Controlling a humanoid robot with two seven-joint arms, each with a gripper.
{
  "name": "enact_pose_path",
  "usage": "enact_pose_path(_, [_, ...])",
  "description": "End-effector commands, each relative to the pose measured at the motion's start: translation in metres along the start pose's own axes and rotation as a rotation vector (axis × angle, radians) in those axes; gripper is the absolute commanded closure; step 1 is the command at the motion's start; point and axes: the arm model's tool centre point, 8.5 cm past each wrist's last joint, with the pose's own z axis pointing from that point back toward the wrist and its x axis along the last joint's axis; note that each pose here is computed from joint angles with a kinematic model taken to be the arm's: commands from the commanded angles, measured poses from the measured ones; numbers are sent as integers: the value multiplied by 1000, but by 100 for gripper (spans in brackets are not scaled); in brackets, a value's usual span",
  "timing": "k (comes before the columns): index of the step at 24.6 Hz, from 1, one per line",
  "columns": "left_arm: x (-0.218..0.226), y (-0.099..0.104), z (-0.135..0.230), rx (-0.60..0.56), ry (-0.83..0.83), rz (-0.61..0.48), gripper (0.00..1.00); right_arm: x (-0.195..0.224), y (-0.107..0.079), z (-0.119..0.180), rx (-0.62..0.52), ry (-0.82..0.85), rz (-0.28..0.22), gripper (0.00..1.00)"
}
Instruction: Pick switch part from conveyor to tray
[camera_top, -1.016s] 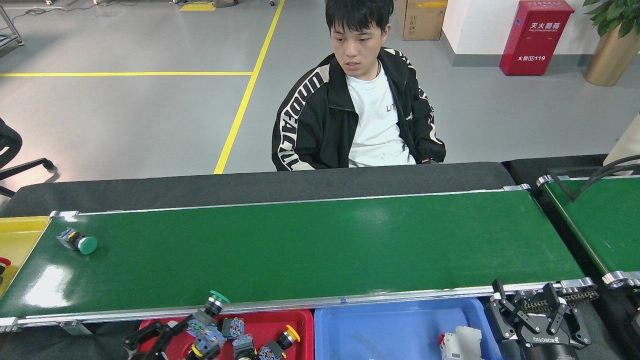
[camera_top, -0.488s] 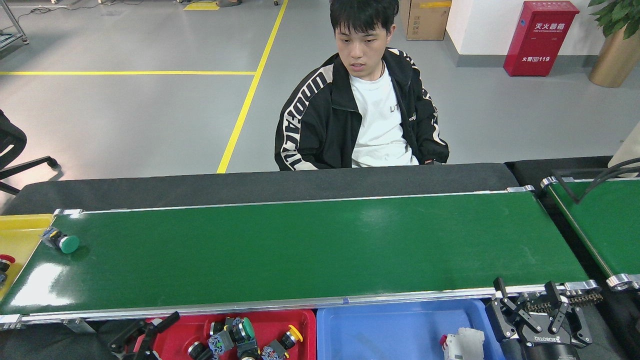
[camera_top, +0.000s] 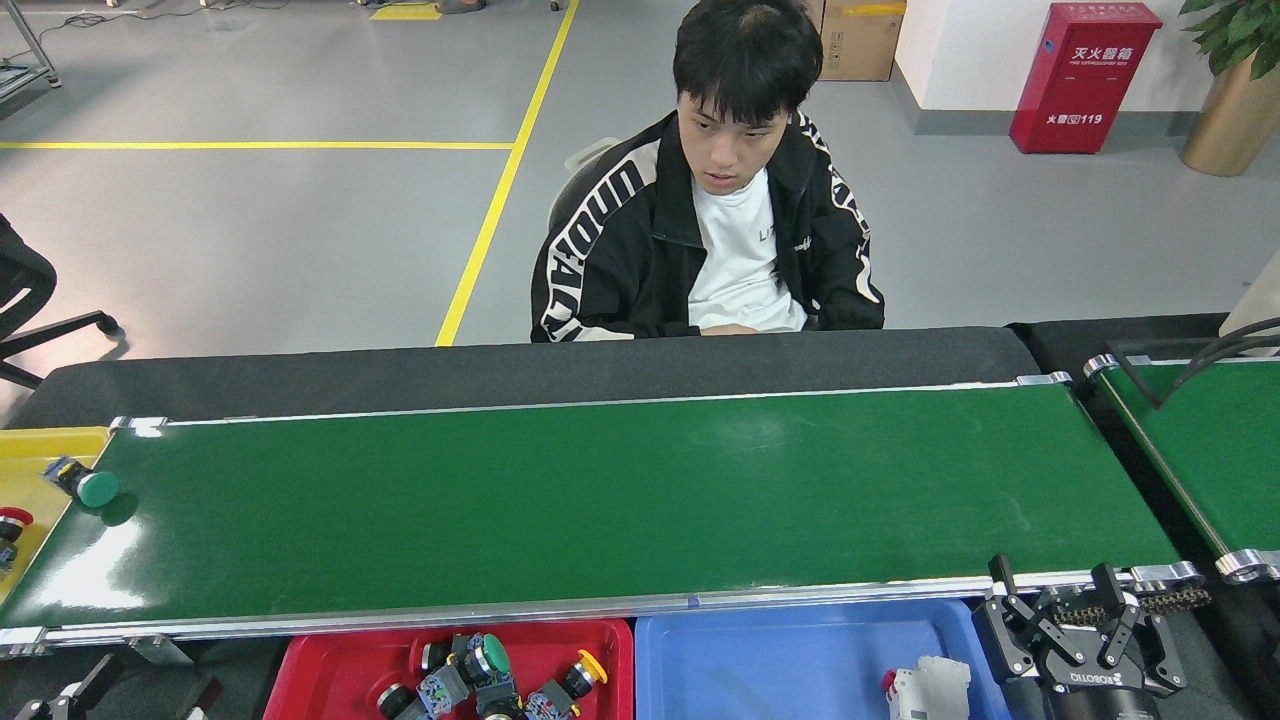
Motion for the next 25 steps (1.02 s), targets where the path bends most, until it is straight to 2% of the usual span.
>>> enact_pose_path(1, [-8, 2, 0, 14, 62, 24, 0, 0, -7, -2, -27, -4, -1, 1])
enact_pose_path(4, [-10, 1, 0, 36, 92, 65, 0, 0, -7, -2, -27, -4, -1, 1])
enact_pose_path(12, [-15, 6, -1, 57, 134, 79, 0, 1, -9, -4, -25, -9, 0, 0])
enact_pose_path(19, [-16, 6, -1, 57, 132, 74, 0, 5, -2, 20, 5, -60, -2, 0])
enact_pose_path(25, [-13, 11, -6, 65, 123, 67, 0, -11, 6, 41, 17, -21, 13, 0])
